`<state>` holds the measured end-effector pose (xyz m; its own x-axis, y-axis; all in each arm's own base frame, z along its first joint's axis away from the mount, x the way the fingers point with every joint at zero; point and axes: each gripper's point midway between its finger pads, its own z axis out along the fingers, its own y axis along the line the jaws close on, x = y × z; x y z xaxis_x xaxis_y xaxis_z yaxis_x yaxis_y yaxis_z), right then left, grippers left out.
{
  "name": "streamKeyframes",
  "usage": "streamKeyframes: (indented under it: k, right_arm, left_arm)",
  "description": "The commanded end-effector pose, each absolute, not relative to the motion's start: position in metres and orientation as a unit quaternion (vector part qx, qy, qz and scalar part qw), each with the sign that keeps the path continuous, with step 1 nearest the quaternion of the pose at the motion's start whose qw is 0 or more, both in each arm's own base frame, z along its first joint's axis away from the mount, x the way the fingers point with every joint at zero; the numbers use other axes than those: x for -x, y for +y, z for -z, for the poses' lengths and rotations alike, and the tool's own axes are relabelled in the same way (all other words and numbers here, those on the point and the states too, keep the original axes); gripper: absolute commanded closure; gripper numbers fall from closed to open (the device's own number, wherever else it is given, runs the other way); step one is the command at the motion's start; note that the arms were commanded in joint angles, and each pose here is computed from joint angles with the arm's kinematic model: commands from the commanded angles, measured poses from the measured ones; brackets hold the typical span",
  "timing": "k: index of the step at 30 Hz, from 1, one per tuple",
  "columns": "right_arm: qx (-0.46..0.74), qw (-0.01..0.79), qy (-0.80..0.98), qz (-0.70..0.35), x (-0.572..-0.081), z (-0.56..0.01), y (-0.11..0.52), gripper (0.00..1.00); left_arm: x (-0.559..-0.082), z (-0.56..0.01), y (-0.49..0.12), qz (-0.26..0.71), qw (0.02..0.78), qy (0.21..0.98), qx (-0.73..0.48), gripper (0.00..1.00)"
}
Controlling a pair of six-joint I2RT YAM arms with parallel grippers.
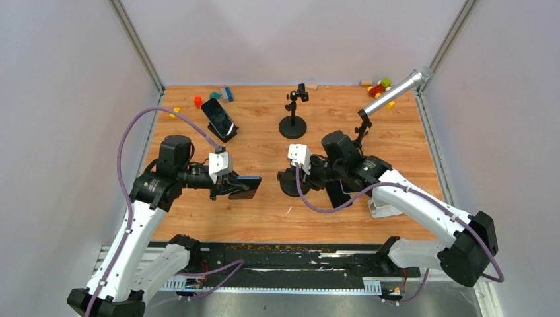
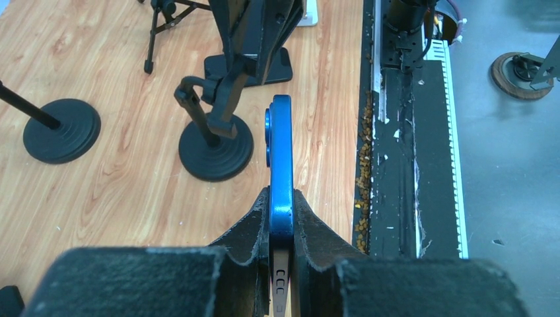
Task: Place the phone on the phone stand
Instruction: Install the phone on the phone stand.
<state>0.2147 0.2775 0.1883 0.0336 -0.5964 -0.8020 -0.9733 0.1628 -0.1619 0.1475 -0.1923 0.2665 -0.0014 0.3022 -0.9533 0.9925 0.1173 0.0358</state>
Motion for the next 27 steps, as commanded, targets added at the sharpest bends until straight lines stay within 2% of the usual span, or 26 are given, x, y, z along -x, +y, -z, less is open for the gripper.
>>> streamKeyframes:
  k: [1, 7, 12, 17, 20, 24, 27]
  right_arm:
    - [0.638, 0.445, 0.558, -0.289, -0.210, -0.236, 0.309, 1.00]
    - [0.662, 0.435, 0.518, -0.323, -0.208, -0.240, 0.328, 1.00]
    - [0.664, 0.437, 0.520, -0.312, -0.224, -0.239, 0.339, 1.00]
    - [0.671, 0.441, 0.523, -0.284, -0.237, -0.232, 0.340, 0.94]
    - [0.674, 0.442, 0.531, -0.263, -0.243, -0.229, 0.336, 0.81]
    - [0.664, 0.448, 0.548, -0.242, -0.249, -0.230, 0.329, 0.58]
    - [0.650, 0.452, 0.568, -0.226, -0.255, -0.231, 0.324, 0.49]
  left_arm:
    - [-0.144, -0.285, -0.197, 0.385, 0.481, 0.553, -0.561, 1.00]
    - [-0.146, -0.291, -0.200, 0.396, 0.484, 0.547, -0.557, 1.00]
    - [-0.147, -0.295, -0.204, 0.411, 0.488, 0.539, -0.550, 1.00]
    - [-0.149, -0.294, -0.209, 0.419, 0.489, 0.531, -0.550, 1.00]
    - [-0.147, -0.293, -0.213, 0.428, 0.483, 0.529, -0.551, 1.00]
    - [-0.147, -0.294, -0.216, 0.430, 0.485, 0.524, -0.553, 1.00]
    - [-0.148, -0.292, -0.218, 0.432, 0.484, 0.523, -0.553, 1.00]
